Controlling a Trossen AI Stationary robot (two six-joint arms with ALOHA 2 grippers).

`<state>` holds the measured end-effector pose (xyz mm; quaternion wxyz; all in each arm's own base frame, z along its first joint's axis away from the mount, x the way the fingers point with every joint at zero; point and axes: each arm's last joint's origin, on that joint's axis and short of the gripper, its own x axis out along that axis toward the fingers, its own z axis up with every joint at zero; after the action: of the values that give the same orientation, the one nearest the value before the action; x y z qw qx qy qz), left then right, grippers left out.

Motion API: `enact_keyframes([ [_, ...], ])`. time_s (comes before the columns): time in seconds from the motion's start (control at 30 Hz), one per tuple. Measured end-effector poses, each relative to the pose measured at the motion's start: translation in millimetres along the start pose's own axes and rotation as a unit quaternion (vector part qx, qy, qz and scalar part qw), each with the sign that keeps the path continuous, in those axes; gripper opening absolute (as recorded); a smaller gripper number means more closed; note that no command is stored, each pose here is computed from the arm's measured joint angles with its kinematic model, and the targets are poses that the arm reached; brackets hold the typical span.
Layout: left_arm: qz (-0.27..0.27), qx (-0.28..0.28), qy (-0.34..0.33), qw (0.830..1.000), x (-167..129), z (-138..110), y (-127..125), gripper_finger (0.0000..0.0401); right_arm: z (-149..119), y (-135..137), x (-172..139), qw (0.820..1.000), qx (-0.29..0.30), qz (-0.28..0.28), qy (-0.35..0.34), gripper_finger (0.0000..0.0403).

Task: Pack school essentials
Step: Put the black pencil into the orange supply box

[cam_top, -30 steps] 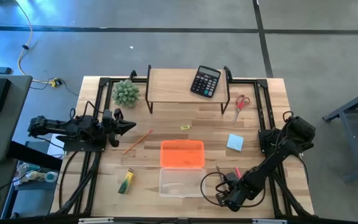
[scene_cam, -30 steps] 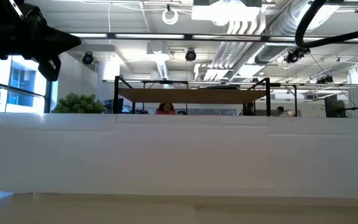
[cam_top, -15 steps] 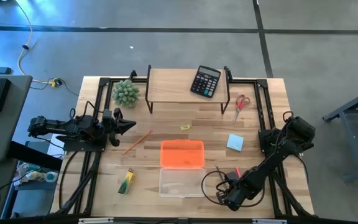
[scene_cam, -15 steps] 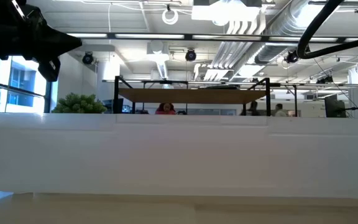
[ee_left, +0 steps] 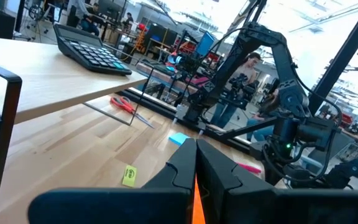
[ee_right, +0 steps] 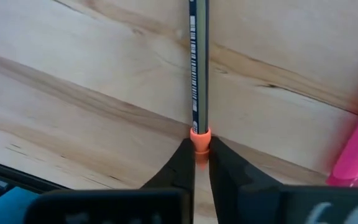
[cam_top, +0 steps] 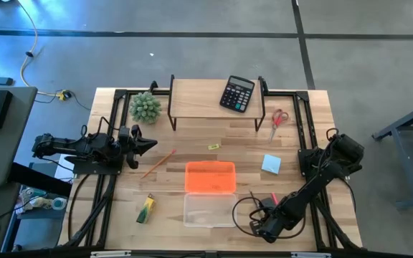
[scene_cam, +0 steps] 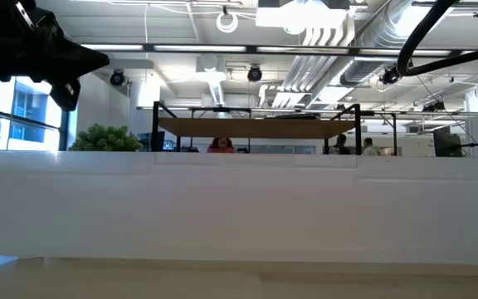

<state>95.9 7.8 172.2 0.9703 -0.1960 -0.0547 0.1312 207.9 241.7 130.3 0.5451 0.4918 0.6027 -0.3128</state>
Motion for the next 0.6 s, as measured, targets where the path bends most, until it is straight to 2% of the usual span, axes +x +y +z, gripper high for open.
enact_keyframes([
  [0.37, 0.0, 0.0, 0.0, 1.0, 0, 0, 0, 0.0001, -1, 3, -1, 1.0, -0.023, 0.015, -0.013, 0.0006],
  [0.6, -0.001, 0.0, 0.0, 1.0, 0, 0, 0, 0.0001, -6, 15, -14, 0.996, -0.051, 0.028, -0.069, 0.0006],
])
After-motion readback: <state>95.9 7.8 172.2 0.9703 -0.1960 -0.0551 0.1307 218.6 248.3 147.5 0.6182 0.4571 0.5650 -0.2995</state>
